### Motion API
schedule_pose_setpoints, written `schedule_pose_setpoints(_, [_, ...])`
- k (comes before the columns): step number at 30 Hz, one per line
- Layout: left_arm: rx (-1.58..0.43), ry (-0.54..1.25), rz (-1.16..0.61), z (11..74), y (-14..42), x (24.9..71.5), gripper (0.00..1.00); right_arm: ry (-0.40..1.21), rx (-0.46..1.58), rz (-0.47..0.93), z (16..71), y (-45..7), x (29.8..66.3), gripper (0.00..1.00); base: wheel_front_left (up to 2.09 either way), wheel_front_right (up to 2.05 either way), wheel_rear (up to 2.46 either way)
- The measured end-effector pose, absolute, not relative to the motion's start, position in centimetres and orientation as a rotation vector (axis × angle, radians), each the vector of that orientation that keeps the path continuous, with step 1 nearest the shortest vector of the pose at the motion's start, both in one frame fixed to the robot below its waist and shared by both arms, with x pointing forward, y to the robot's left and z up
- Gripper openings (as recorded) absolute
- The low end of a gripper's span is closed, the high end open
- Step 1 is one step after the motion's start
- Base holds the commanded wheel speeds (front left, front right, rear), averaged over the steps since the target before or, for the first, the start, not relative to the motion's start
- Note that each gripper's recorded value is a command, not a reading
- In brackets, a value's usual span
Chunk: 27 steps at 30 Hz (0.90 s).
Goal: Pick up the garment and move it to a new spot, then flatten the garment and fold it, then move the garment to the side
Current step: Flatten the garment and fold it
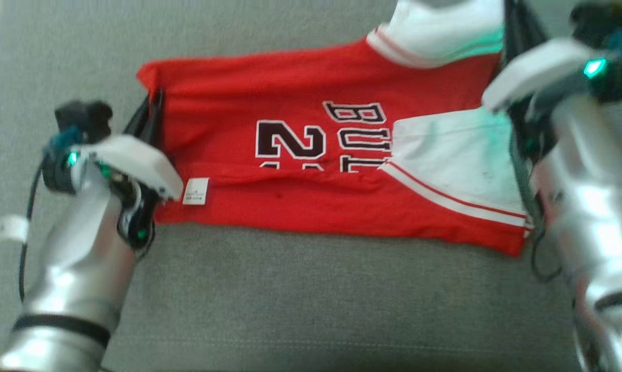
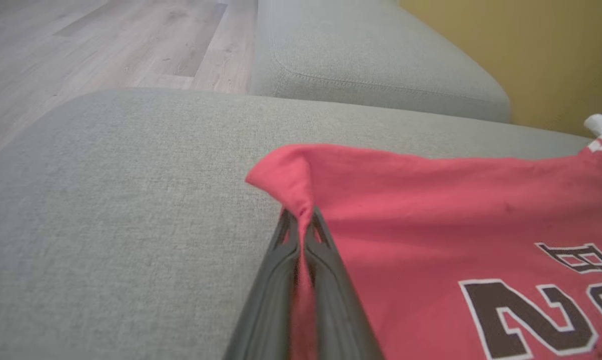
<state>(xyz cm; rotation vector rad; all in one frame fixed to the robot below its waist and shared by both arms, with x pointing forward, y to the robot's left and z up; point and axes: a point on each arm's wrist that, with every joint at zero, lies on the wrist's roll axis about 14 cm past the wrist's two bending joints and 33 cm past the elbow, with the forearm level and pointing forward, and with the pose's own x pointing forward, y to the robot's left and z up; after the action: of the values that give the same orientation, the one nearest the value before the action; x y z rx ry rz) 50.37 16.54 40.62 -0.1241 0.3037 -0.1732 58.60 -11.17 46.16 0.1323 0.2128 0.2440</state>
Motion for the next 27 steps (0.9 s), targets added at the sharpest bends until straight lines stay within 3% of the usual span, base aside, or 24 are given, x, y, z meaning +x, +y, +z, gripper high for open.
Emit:
schedule_pose_setpoints(7, [-0.148, 0.303, -0.148, 40.5, 16.1, 46.5, 0.00, 0.205, 0.248, 0.242, 46.1, -12.3, 52.8, 0.00, 0.00, 0.00, 0.00])
schedule_pose_setpoints(14, [-0.196, 0.326, -0.116, 39.8, 15.5, 43.5, 0.00, 0.309, 0.321, 0.236, 43.5, -12.5, 46.8, 0.00, 0.00, 0.00, 0.00])
schedule_pose_setpoints(25, [-0.173, 0.332, -0.100, 39.4, 15.6, 41.3, 0.00, 0.383, 0.392, 0.180, 41.2, -13.0, 42.3, 0.00, 0.00, 0.00, 0.00])
schedule_pose_setpoints(26, [-0.167, 0.333, -0.091, 39.4, 15.7, 41.1, 0.35, 0.387, 0.393, 0.176, 41.0, -13.1, 42.2, 0.00, 0.00, 0.00, 0.00])
schedule_pose_setpoints(27, [-0.157, 0.333, -0.082, 39.3, 15.9, 41.0, 0.92, 0.387, 0.395, 0.169, 41.0, -13.2, 42.1, 0.00, 0.00, 0.00, 0.00])
